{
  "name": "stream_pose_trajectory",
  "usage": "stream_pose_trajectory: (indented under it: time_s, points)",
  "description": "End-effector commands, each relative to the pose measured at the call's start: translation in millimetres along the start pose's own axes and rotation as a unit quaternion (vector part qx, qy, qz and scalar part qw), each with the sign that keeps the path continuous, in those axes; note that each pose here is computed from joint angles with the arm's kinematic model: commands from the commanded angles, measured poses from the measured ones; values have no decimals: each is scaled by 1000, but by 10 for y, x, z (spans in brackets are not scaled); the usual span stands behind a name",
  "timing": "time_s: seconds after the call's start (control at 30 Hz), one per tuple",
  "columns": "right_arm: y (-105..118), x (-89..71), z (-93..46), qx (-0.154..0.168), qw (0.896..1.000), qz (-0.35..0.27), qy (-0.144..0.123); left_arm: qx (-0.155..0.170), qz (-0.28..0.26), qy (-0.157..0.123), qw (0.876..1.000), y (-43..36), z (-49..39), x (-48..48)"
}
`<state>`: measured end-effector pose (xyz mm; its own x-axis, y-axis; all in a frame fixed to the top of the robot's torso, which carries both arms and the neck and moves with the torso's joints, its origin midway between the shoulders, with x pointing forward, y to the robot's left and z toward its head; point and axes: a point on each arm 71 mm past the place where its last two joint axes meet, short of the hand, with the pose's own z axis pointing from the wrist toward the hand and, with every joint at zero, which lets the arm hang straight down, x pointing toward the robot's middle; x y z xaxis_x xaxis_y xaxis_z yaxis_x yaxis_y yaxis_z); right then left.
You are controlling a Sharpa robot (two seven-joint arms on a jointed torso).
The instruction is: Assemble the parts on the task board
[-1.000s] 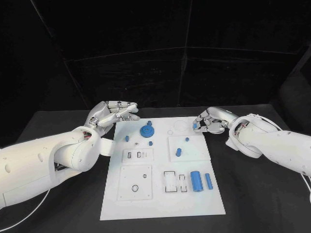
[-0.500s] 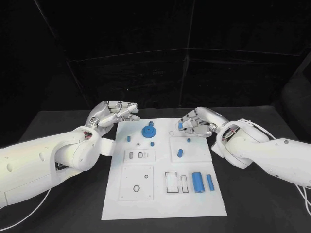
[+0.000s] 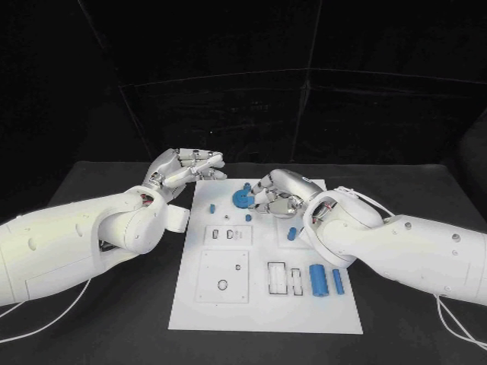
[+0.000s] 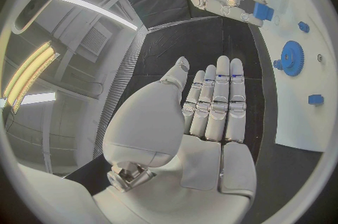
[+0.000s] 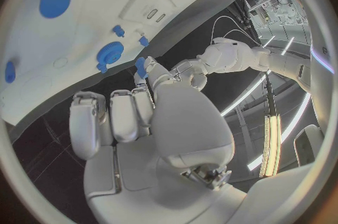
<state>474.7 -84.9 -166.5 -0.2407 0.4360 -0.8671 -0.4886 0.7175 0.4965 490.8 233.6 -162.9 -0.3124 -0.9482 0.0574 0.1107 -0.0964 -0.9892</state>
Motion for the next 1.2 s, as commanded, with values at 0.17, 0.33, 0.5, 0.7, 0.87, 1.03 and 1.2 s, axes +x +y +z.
stream_pose_trajectory:
  time_s: [0.17, 0.33, 0.5, 0.7, 0.87, 1.03, 1.2]
  points:
    - [109, 219, 59, -5, 998, -42, 39, 3, -5, -4, 1000, -19, 0, -24]
    - [167, 355, 80, -13, 997, -54, 57, 3, -6, -5, 1000, -21, 1, -26]
    - [197, 456, 83, -15, 996, -59, 67, 3, -6, -5, 1000, -23, 1, -27]
    - [207, 516, 85, -12, 995, -64, 76, 3, -6, -5, 1000, -22, 3, -25]
    - [198, 532, 82, -9, 994, -69, 80, 3, -6, -5, 1000, -21, 6, -25]
    - [195, 539, 74, -7, 994, -73, 81, 3, -6, -5, 1000, -19, 8, -26]
    - [201, 555, 67, -4, 993, -76, 86, 3, -6, -4, 1000, -17, 12, -27]
